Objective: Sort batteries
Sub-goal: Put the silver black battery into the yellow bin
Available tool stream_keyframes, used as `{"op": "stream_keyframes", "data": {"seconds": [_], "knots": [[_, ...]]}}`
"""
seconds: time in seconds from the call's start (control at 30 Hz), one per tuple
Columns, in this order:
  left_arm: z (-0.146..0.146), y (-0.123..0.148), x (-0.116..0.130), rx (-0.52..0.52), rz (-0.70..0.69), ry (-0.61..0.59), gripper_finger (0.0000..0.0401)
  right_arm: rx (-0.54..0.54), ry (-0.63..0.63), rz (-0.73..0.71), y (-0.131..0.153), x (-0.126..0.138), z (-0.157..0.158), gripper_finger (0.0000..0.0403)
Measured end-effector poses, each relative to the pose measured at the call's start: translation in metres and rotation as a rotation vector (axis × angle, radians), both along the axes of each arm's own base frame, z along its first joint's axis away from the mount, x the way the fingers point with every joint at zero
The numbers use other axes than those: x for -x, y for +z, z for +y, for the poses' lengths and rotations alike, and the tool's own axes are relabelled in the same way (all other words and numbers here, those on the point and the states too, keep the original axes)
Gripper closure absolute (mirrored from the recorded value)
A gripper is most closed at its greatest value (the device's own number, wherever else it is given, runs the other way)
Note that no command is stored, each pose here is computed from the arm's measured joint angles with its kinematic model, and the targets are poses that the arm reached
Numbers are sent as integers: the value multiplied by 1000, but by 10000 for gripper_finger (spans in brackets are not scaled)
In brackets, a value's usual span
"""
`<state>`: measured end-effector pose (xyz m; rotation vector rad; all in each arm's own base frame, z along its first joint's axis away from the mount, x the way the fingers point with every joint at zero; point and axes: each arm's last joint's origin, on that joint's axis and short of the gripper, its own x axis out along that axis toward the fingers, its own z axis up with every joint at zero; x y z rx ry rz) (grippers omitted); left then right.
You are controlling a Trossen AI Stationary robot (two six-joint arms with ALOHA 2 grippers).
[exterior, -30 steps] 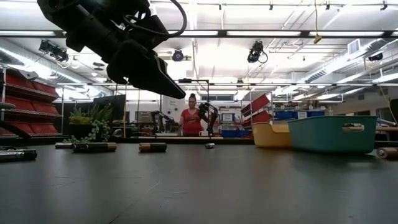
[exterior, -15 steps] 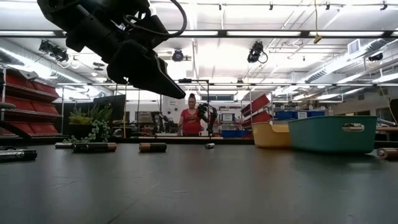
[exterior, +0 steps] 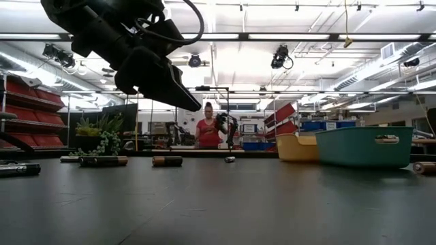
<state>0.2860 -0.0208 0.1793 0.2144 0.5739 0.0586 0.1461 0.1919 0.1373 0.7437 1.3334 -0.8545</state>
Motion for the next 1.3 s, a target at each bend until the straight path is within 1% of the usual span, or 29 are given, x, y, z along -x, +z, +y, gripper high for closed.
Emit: {"op": "stream_keyframes", "data": {"seconds": [0.13,0.37,0.73,0.9,1.07,1.2,1.3], "knots": [[0,0,0,1,-2,0,245,100,11,-74,3,-5,-4,383],[0,0,0,6,-5,4,245,167,41,-203,7,-21,-10,383],[0,0,0,7,-5,4,245,233,137,-272,9,-53,-32,385],[0,0,0,7,-4,4,245,263,201,-349,13,-73,-43,385],[0,0,0,7,-5,4,245,352,244,-424,26,-91,-65,385],[0,0,0,7,-5,4,245,440,276,-436,38,-103,-91,384],[0,0,0,7,-5,4,245,518,276,-439,50,-109,-115,385]]}}
